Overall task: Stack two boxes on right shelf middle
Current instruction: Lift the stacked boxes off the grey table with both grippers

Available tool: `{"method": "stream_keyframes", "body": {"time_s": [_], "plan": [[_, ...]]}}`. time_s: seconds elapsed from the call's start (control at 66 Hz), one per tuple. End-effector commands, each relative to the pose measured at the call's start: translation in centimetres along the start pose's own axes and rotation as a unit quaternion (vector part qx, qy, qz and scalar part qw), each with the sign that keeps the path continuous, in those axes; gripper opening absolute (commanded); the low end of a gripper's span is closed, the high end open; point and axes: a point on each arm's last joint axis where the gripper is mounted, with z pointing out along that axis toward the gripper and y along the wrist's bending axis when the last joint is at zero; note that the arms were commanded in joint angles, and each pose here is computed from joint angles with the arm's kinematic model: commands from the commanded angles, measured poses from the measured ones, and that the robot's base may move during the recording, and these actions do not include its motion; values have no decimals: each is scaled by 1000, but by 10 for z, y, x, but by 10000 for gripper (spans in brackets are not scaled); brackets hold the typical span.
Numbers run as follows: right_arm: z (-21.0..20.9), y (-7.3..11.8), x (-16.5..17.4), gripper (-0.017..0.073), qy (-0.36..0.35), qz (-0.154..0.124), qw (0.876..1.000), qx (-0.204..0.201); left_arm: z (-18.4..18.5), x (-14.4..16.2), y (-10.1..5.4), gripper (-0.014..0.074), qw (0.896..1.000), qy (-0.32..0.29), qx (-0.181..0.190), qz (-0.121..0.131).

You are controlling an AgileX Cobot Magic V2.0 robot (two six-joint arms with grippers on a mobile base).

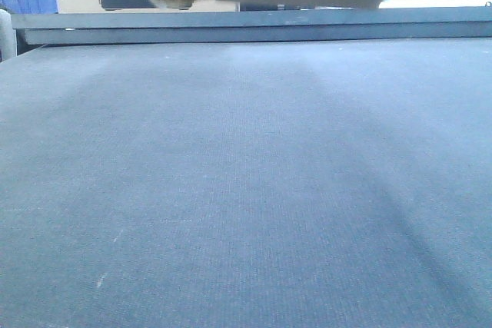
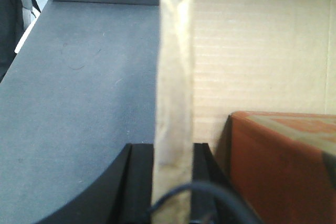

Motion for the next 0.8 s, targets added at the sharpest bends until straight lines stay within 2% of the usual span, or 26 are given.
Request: {"method": "stream_keyframes", "body": {"time_s": [0.0, 0.788], "plan": [[-8, -5, -11, -169, -43, 15, 999, 5, -10, -7, 6, -111, 1000, -29, -5, -7], [-9, 0, -17, -169, -77, 15, 997, -19, -10, -13, 4, -111, 998, -57, 10, -4]]}}
